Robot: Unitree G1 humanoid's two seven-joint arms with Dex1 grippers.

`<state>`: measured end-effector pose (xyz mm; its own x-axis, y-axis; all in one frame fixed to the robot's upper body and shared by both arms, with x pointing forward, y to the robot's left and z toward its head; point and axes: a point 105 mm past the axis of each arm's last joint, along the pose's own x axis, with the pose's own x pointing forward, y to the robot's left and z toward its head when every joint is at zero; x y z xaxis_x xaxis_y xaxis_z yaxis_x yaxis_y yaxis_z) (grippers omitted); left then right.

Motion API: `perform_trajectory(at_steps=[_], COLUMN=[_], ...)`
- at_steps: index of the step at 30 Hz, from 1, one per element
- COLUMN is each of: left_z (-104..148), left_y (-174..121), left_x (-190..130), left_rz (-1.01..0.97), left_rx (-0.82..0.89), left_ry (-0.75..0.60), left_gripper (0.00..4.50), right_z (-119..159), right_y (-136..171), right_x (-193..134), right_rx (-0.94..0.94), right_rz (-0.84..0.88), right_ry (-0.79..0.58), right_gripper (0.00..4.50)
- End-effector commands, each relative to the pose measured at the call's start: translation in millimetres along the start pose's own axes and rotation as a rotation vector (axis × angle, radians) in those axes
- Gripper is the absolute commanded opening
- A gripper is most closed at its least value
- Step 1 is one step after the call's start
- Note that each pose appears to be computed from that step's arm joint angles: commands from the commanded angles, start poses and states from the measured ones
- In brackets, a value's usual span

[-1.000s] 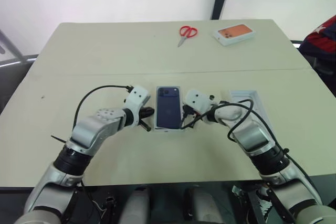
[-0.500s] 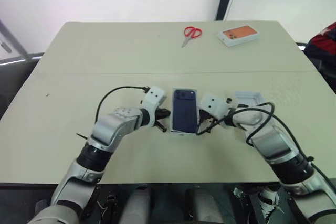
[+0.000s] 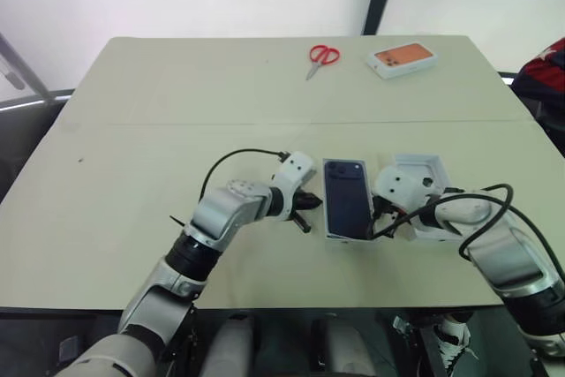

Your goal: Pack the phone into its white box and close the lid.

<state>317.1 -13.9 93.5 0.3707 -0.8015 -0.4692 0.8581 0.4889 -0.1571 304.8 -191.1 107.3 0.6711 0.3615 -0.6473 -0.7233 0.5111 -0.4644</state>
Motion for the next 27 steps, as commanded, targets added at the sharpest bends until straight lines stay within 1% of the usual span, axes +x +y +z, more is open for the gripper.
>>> perform_trajectory(at_steps=[1, 11, 12, 13, 14, 15, 18, 20, 21, 24, 27], left_z=[2, 4, 6, 9, 10, 12, 14, 15, 19, 23, 15], left_y=[-30, -22, -18, -14, -11, -8, 2, 5, 5, 0, -4], left_x=[13, 10, 6, 1, -3, -8, -29, -41, -51, -68, -86], left_rz=[-0.131, -0.099, -0.085, -0.071, -0.061, -0.052, -0.024, -0.008, -0.008, -0.028, -0.089], left_rx=[0.032, 0.027, 0.025, 0.022, 0.020, 0.016, 0.039, 0.074, 0.134, 0.251, 0.342], left_ry=[0.011, 0.004, -0.013, -0.031, -0.043, -0.060, -0.122, -0.159, -0.222, -0.320, -0.359], left_gripper=[0.08, 0.08, 0.08, 0.00, 0.00, 0.00, 0.00, 0.00, 0.00, 0.00, 0.00], right_z=[15, 8, 9, 9, 10, 12, 23, 25, 20, 13, 4], right_y=[4, -3, -6, -9, -10, -12, -21, -30, -35, -41, -51], right_x=[-4, -8, -12, -17, -21, -25, -38, -43, -44, -45, -42], right_rx=[-0.034, -0.058, -0.035, -0.017, -0.005, 0.002, 0.100, 0.172, 0.244, 0.371, 0.535], right_rz=[0.013, 0.002, 0.014, 0.026, 0.035, 0.044, 0.036, 0.003, -0.015, -0.038, -0.081], right_ry=[-0.066, -0.036, -0.041, -0.046, -0.050, -0.058, -0.117, -0.122, -0.094, -0.037, 0.031], right_gripper=[0.00, 0.00, 0.00, 0.54, 0.81, 1.25, 2.78, 3.79, 4.34, 4.34, 4.34])
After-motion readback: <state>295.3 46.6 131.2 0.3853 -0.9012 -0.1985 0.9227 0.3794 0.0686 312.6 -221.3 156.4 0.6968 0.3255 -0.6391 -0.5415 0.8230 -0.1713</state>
